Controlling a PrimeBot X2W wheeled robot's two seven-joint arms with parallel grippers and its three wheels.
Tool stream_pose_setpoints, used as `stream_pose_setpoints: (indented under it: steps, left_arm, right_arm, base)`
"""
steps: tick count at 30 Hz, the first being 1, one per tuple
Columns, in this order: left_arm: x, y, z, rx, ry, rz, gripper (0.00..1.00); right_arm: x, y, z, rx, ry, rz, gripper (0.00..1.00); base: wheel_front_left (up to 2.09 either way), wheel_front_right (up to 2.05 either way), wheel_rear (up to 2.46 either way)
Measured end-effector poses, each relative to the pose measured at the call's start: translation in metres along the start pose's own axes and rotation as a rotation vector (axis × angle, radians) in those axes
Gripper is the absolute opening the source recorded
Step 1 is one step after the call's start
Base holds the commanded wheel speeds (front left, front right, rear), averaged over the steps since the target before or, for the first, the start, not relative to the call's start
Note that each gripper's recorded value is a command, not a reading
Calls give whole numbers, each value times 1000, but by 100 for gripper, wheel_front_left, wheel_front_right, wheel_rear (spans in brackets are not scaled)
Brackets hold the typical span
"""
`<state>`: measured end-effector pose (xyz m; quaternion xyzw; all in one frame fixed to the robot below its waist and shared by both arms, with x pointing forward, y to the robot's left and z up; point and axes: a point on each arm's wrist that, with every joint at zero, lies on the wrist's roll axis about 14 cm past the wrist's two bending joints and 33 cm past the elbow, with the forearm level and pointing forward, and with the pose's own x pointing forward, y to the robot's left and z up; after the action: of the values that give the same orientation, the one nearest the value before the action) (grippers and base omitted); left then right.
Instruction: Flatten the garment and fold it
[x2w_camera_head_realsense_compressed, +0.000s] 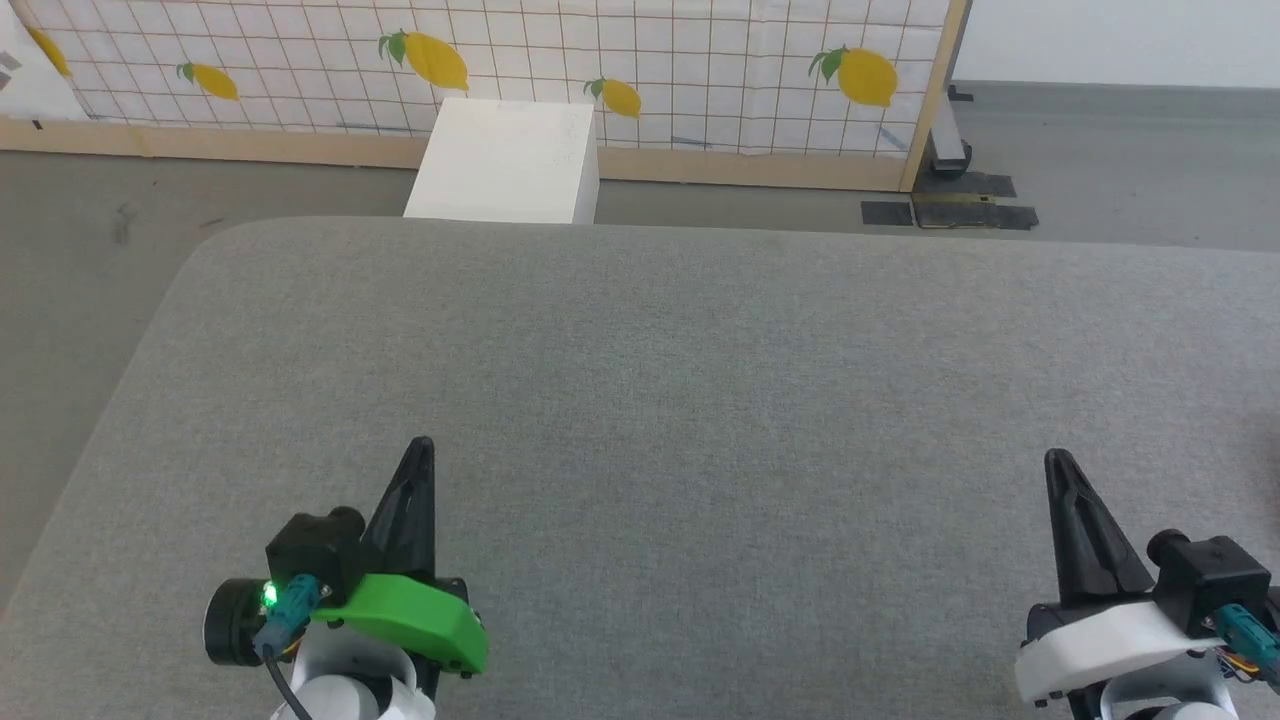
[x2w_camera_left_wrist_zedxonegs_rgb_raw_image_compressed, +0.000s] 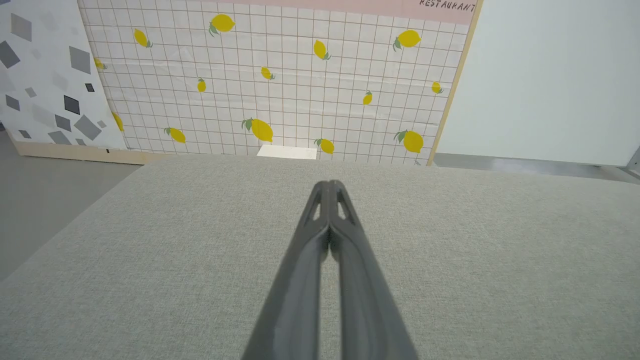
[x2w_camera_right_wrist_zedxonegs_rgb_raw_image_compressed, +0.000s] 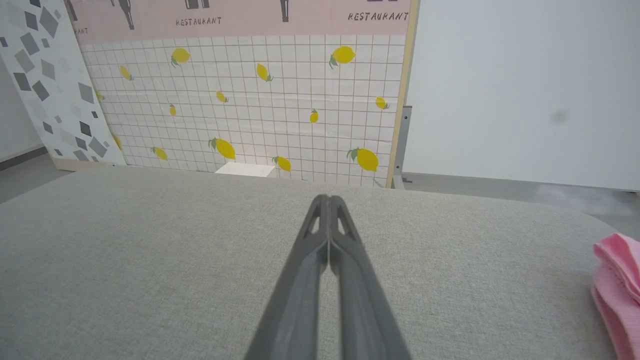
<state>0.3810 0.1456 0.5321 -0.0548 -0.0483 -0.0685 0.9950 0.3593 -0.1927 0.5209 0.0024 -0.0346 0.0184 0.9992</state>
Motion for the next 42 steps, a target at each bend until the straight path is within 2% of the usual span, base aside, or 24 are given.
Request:
stream_pose_setpoints:
  steps: [42]
  left_arm:
    - [-5, 16, 1, 82, 52, 65, 0]
  right_arm:
    - [5, 17, -2, -23, 53, 52, 0]
  base:
    - [0, 0, 0]
